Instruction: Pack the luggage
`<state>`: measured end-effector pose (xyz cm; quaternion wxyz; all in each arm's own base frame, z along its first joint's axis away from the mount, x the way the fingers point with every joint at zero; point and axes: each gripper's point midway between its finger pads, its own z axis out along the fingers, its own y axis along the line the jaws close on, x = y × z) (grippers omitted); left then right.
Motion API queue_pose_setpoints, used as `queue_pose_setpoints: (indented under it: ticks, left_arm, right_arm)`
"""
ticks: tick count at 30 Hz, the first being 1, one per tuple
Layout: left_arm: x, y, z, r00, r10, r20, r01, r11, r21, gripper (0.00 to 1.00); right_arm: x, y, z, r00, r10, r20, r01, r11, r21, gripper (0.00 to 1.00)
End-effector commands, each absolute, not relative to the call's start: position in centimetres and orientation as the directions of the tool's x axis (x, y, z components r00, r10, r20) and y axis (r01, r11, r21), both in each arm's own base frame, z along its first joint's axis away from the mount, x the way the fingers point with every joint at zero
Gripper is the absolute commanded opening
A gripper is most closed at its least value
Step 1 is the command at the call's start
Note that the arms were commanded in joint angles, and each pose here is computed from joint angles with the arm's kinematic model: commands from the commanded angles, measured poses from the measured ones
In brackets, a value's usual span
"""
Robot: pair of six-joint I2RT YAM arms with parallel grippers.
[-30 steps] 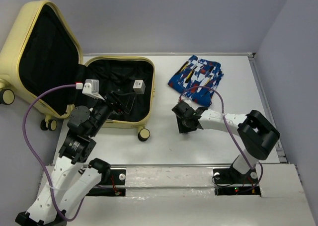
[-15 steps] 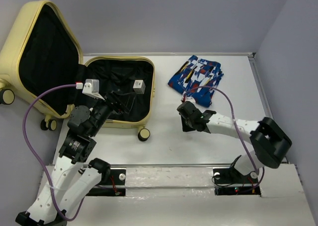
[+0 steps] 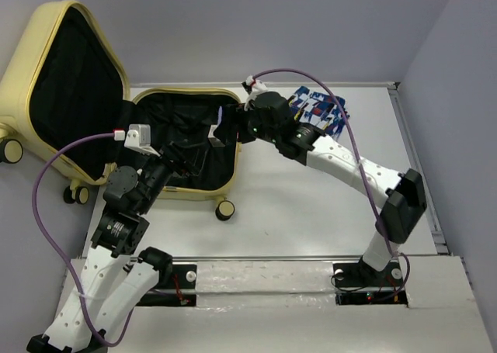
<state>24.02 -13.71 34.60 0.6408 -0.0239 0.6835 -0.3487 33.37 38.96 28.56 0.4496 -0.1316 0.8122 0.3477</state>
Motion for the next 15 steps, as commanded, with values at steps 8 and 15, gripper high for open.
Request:
queue_pose_setpoints:
  ticks: [8,15]
  left_arm:
    - [23.6,-14.6,36.1,-0.151,-0.487,-0.860,0.496,0.715,-0.492,0.90]
    - [23.8,-16.6,35.0,-0.233,-0.468,-0.853,0.549,0.661,-0.512,0.90]
  right_arm:
    - [40.0,20.7,20.2,-0.568,0.323,-0.757,-0.066,0.899,0.433,0.90]
    - [39.9,9.1,11.0,-0.601,0.460,-0.653,0.241,0.884,0.401,1.00]
